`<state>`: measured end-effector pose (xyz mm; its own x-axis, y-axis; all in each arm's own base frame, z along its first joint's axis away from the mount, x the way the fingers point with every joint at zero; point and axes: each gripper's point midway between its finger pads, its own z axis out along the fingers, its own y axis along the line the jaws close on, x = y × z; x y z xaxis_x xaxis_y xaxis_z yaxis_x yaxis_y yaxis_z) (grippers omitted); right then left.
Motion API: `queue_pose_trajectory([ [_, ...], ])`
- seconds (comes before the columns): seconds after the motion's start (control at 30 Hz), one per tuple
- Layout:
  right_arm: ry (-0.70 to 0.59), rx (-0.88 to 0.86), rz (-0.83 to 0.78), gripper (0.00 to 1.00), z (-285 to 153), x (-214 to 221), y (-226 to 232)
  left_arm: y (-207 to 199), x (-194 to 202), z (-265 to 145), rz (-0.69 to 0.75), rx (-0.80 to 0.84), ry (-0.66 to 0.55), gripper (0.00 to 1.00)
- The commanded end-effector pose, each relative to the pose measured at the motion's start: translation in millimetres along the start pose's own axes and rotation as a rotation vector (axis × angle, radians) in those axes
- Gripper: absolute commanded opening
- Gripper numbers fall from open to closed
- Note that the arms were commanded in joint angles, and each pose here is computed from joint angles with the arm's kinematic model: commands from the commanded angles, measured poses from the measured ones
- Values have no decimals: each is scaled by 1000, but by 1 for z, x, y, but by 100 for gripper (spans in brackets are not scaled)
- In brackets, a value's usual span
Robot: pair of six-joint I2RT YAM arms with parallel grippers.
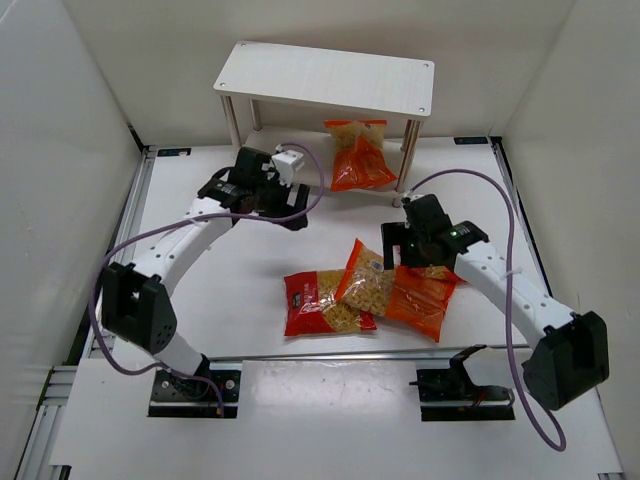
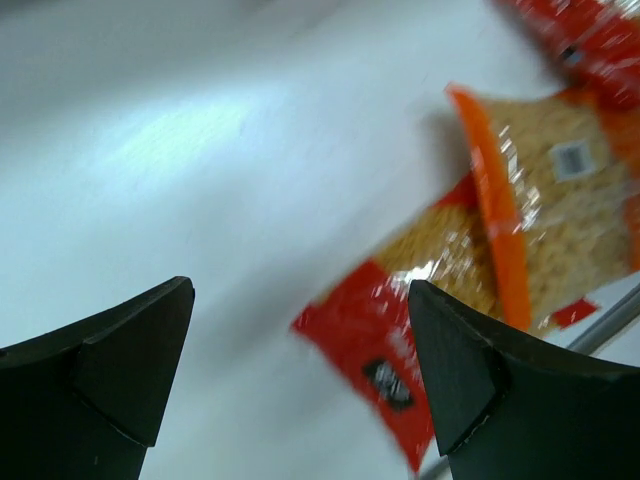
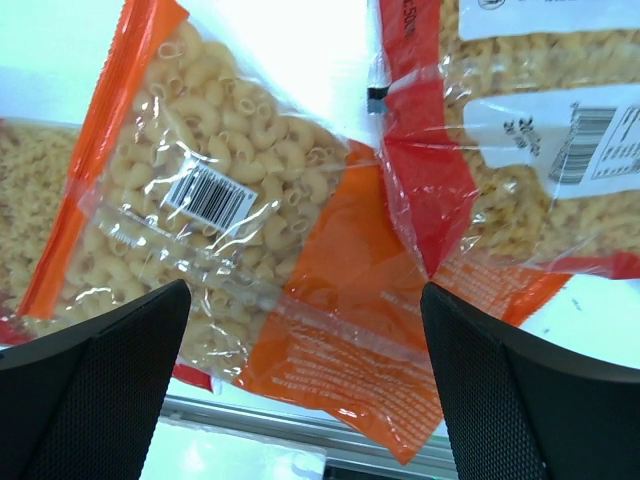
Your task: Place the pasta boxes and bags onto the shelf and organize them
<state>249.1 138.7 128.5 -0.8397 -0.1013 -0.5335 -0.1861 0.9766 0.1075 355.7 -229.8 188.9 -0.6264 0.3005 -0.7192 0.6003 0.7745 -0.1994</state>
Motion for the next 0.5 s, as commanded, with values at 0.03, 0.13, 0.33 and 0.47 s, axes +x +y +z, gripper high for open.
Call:
queue_pose_trajectory([
  [0.03,86,28,-63,98,-6,13,-6,13,70,-49,-62,-130,248,99],
  [0.13,37,-81,-17,100,-4,18,10,17,97,-69,-64,-185,294,99],
  [0.33,66,-188,61,100,21,34,29,35,125,-90,-53,-310,296,99],
  [0.47,58,-116,74,100,38,41,15,42,136,-94,-67,-337,283,99],
])
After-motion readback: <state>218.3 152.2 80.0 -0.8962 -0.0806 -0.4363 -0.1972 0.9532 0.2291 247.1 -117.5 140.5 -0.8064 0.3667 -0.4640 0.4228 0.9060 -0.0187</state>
